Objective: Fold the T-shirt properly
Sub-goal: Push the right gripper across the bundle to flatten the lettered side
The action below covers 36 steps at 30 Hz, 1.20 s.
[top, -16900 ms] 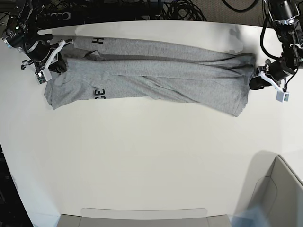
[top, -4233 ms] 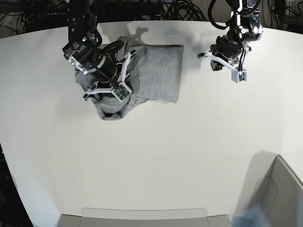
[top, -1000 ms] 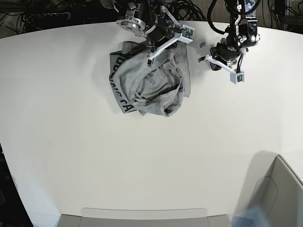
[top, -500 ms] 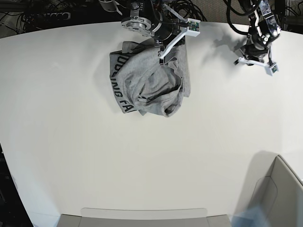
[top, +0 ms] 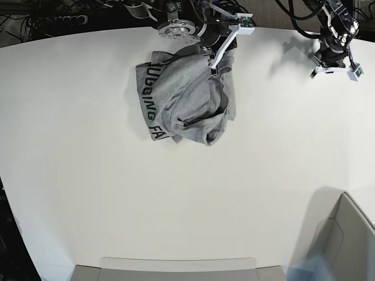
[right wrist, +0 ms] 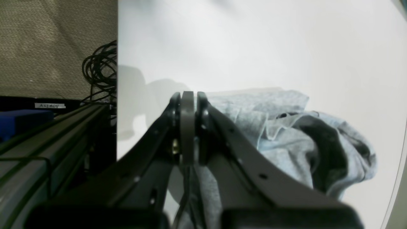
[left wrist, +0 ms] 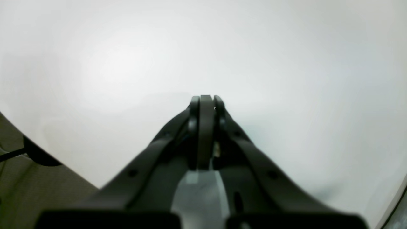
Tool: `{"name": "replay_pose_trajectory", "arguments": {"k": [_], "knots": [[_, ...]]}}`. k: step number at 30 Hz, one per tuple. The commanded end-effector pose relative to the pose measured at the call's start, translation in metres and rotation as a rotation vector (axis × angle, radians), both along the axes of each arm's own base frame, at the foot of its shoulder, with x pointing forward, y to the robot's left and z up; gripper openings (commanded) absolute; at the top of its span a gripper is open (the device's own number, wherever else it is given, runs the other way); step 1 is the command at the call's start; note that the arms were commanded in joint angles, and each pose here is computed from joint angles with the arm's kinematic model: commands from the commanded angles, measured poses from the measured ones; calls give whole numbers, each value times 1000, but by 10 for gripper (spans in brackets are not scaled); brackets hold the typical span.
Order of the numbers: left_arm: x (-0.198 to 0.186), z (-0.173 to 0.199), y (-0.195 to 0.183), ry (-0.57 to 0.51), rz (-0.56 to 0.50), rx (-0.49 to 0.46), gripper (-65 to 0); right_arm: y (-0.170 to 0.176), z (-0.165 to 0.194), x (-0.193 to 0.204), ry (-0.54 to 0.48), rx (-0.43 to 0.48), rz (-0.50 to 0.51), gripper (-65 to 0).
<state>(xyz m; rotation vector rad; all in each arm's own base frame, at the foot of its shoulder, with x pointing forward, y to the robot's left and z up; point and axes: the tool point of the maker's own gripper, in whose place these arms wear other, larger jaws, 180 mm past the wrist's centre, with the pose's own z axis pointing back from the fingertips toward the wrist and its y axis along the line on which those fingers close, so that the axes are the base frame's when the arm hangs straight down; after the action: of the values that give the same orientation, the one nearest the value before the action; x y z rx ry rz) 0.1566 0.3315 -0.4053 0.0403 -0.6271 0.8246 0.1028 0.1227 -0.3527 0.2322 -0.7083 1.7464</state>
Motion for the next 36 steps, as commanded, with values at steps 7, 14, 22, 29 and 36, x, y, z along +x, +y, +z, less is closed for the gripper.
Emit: {"name": "replay_pose_trajectory", "arguments": {"k": [7, 14, 22, 29, 36], "knots": [[15, 9, -2, -55, 5, 3, -650, 36, 5, -37, 121, 85, 94, -650], [16, 8, -5, -55, 2, -4, -650, 37, 8, -37, 122, 97, 92, -408], [16, 8, -5, -54, 1, -6, -650, 29, 26, 27, 42, 142, -55, -376], [16, 6, -10, -56, 4, -17, -650, -24, 39, 124, -42, 164, -371, -376], [14, 0, -20, -57, 17, -46, -650, -64, 56, 171, 13, 274, -550, -376]]}}
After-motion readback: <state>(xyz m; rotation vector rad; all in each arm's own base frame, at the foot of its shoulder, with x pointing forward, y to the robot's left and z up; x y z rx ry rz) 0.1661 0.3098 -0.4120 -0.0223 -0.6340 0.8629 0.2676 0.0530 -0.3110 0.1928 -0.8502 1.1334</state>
